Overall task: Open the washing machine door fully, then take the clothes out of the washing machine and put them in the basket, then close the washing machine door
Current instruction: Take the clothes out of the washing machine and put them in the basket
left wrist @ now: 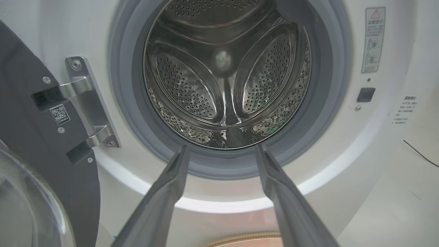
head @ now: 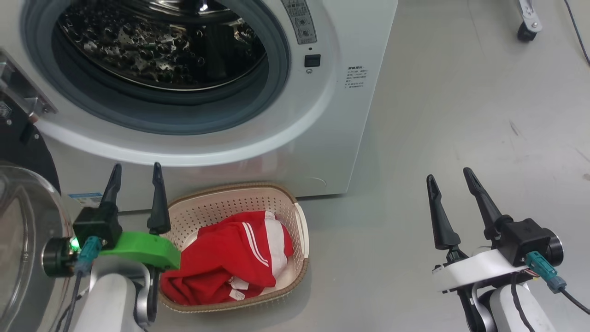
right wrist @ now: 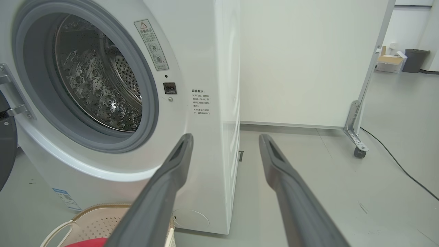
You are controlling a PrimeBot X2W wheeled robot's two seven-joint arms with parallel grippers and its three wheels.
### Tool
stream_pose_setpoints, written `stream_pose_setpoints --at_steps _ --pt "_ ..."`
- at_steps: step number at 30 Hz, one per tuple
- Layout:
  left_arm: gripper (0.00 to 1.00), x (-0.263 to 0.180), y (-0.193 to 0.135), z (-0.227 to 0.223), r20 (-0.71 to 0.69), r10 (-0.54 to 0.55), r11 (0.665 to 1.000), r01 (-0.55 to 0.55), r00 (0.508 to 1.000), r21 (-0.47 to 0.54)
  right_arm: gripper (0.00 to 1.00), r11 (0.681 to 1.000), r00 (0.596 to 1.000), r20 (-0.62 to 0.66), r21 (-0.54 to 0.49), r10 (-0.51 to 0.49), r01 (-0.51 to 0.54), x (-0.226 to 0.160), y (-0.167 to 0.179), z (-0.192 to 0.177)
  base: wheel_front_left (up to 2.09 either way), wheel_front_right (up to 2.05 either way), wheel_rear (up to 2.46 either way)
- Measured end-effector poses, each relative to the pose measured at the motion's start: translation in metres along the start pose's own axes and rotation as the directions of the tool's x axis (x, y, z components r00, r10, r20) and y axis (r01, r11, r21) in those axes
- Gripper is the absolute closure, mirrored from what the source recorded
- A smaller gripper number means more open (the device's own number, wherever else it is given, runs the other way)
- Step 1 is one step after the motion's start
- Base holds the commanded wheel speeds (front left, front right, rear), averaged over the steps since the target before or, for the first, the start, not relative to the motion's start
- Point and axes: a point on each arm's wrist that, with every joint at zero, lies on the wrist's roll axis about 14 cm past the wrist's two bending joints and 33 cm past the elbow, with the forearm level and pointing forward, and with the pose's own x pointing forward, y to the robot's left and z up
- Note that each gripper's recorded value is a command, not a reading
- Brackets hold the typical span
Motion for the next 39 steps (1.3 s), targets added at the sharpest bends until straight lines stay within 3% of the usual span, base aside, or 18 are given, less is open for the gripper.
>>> stream_pose_setpoints --at_steps 18,39 --pt "0.00 -0.088 0.002 -0.001 -0.001 0.016 1.000 -0.016 1.000 0.012 0.00 1.000 1.000 -0.011 0.000 0.002 -0.002 -0.058 0.015 0.000 0.00 0.00 0.00" --pt "0.00 -0.106 -0.017 0.004 0.022 -0.038 0.999 0.038 0.999 0.021 0.00 0.999 0.999 0.022 0.000 -0.048 0.048 -0.073 0.005 0.010 0.00 0.00 0.00"
